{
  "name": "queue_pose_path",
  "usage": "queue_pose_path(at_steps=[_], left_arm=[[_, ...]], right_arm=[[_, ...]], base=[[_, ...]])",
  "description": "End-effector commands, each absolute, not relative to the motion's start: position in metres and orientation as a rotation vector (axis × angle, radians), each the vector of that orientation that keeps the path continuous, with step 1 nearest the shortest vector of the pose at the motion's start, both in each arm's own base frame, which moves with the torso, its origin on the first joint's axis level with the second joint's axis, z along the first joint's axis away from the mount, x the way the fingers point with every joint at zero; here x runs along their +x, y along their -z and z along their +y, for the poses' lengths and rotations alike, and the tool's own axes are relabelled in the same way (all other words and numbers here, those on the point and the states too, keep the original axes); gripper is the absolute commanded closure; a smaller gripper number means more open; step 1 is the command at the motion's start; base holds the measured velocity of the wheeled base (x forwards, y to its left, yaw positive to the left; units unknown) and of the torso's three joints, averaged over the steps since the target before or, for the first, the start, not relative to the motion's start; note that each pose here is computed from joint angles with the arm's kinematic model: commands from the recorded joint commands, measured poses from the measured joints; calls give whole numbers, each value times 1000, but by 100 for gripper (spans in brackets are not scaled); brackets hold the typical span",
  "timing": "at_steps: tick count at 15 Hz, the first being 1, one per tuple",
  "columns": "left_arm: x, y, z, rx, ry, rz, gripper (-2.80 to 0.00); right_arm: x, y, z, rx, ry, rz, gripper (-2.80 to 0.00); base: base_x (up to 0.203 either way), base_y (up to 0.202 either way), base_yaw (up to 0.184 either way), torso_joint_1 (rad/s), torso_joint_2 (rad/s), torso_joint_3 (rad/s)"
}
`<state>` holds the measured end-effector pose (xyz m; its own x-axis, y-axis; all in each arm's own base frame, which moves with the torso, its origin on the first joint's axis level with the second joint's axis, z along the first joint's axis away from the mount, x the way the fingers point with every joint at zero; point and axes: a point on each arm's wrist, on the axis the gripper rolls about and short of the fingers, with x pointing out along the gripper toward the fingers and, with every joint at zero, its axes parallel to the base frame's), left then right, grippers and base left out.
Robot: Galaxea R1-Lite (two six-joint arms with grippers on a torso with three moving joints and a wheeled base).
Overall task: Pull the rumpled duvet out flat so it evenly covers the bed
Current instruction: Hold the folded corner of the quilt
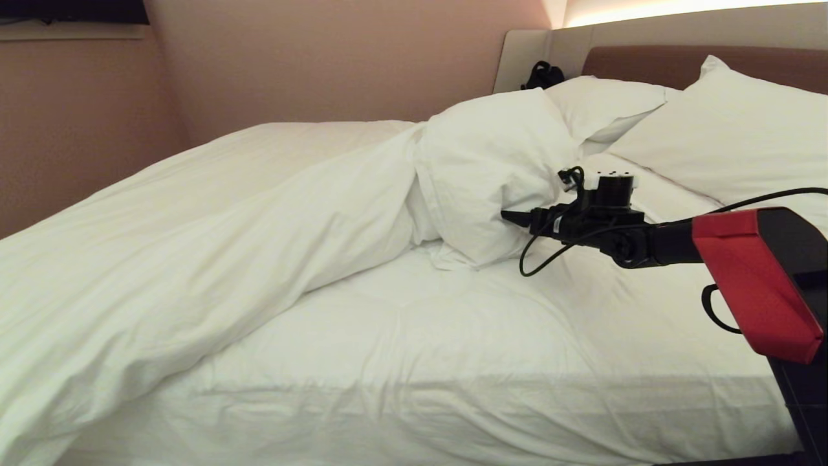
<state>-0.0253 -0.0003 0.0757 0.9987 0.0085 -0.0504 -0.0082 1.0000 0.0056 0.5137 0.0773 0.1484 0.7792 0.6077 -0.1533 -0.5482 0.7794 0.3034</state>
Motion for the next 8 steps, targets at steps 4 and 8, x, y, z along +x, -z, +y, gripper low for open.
queue_pose_path(at_steps=[4,8], left_arm=[[-25,-76,0,4,-9,51,0],[-25,-76,0,5,-9,51,0]], right_arm=[[513,-147,85,229,-620,250,0],[513,-147,86,216,-623,246,0]], base=[[0,0,0,0,0,0],[0,0,0,0,0,0]])
